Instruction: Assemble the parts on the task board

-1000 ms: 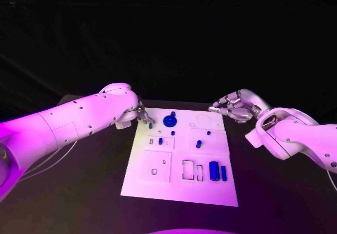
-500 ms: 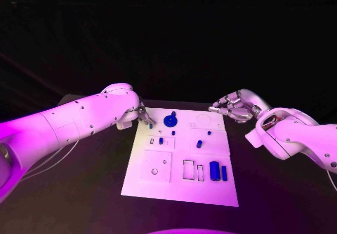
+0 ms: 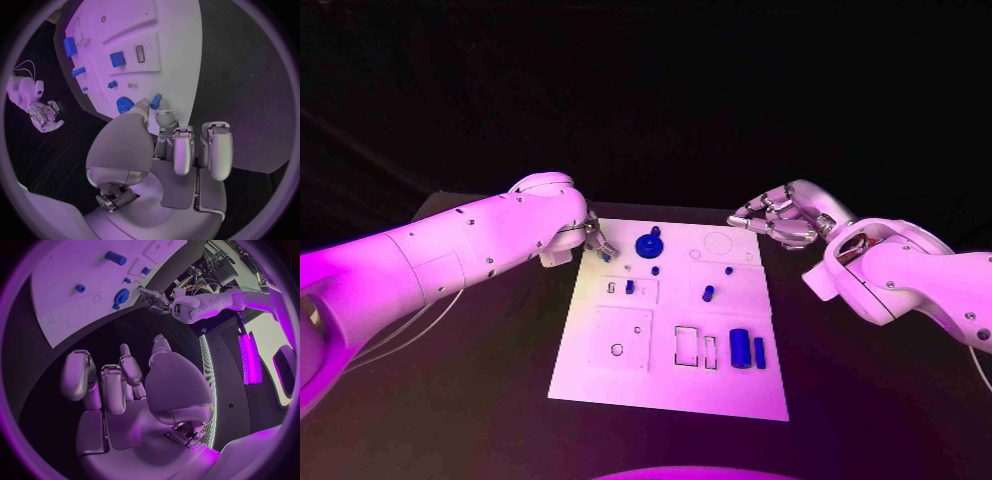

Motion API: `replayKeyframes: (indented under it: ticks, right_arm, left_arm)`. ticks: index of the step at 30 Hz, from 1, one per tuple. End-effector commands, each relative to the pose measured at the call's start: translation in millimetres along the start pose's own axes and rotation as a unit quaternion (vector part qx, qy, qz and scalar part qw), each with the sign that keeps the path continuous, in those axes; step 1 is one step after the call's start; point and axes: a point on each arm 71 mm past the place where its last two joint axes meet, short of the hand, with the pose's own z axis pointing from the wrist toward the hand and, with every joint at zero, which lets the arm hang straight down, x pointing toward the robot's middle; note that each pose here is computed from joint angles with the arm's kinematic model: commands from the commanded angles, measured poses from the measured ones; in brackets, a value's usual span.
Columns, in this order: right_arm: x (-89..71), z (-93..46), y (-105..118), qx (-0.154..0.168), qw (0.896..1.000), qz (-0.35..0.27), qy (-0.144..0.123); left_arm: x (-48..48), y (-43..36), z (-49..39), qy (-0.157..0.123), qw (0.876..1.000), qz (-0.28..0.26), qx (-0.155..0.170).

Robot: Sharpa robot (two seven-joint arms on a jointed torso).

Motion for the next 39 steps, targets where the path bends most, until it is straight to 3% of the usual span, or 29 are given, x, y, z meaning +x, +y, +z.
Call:
replayKeyframes:
  ticks: [1, 13, 20, 32, 39]
  right_arm:
    - [1.3, -0.1, 0, -0.003, 1.000, -0.003, 0.007]
    - [1.3, 0.1, -1, -0.001, 1.000, -0.003, 0.008]
    - [1.6, 0.1, -2, 0.002, 1.000, -0.003, 0.010]
    - [1.1, -0.5, -5, 0.008, 1.000, -0.004, 0.011]
    - [2.2, -1.0, -6, 0.010, 1.000, -0.004, 0.013]
  left_arm:
    - [0.7, -2.1, -0.3, 0.002, 1.000, -0.005, 0.006]
    - [1.3, -2.1, -1.0, 0.005, 0.999, -0.032, 0.017]
    - [1.6, 1.9, -3.7, 0.010, 0.997, -0.071, 0.029]
    - [7.9, 12.8, -24.7, 0.014, 0.991, -0.123, 0.055]
    - [19.0, 15.1, -37.3, 0.021, 0.989, -0.127, 0.071]
